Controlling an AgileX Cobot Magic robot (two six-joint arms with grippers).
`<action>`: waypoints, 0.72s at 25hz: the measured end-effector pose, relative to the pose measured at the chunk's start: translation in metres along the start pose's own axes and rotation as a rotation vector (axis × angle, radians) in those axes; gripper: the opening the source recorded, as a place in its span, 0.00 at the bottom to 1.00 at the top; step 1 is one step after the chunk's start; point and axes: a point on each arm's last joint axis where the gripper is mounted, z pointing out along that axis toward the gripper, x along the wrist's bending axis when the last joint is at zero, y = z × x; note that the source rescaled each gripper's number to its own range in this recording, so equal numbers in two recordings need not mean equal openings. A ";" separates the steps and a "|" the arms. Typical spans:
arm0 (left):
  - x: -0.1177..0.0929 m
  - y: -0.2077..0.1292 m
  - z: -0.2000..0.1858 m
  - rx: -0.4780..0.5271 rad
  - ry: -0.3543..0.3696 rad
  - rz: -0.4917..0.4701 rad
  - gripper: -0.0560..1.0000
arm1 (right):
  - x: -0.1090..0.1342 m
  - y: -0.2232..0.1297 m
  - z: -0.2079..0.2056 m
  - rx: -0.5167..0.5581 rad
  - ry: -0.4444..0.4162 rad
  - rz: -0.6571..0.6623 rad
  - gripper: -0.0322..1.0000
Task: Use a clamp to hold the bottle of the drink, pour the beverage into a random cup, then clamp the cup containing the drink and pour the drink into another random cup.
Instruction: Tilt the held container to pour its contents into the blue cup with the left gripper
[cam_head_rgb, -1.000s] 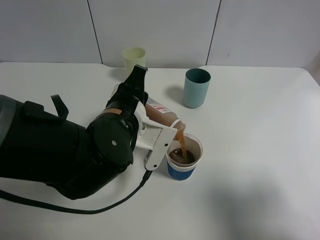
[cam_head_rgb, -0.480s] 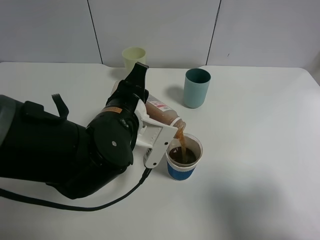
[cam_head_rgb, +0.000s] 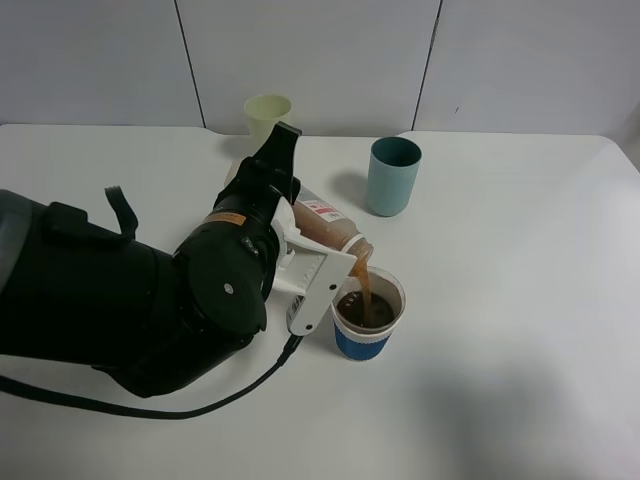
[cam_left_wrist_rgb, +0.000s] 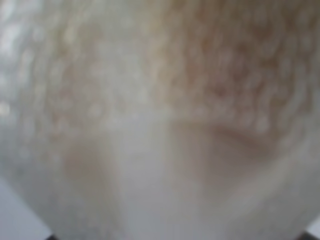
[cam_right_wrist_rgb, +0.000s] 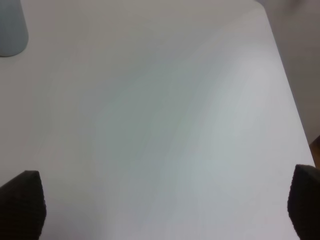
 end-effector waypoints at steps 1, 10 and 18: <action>0.000 0.000 0.000 0.000 0.000 0.004 0.06 | 0.000 0.000 0.000 0.000 0.000 0.000 0.90; 0.000 -0.001 0.000 0.006 0.003 0.047 0.06 | 0.000 0.000 0.000 0.000 0.000 0.000 0.90; 0.001 -0.001 0.000 0.013 0.007 0.071 0.06 | 0.000 0.000 0.000 0.000 0.000 0.000 0.90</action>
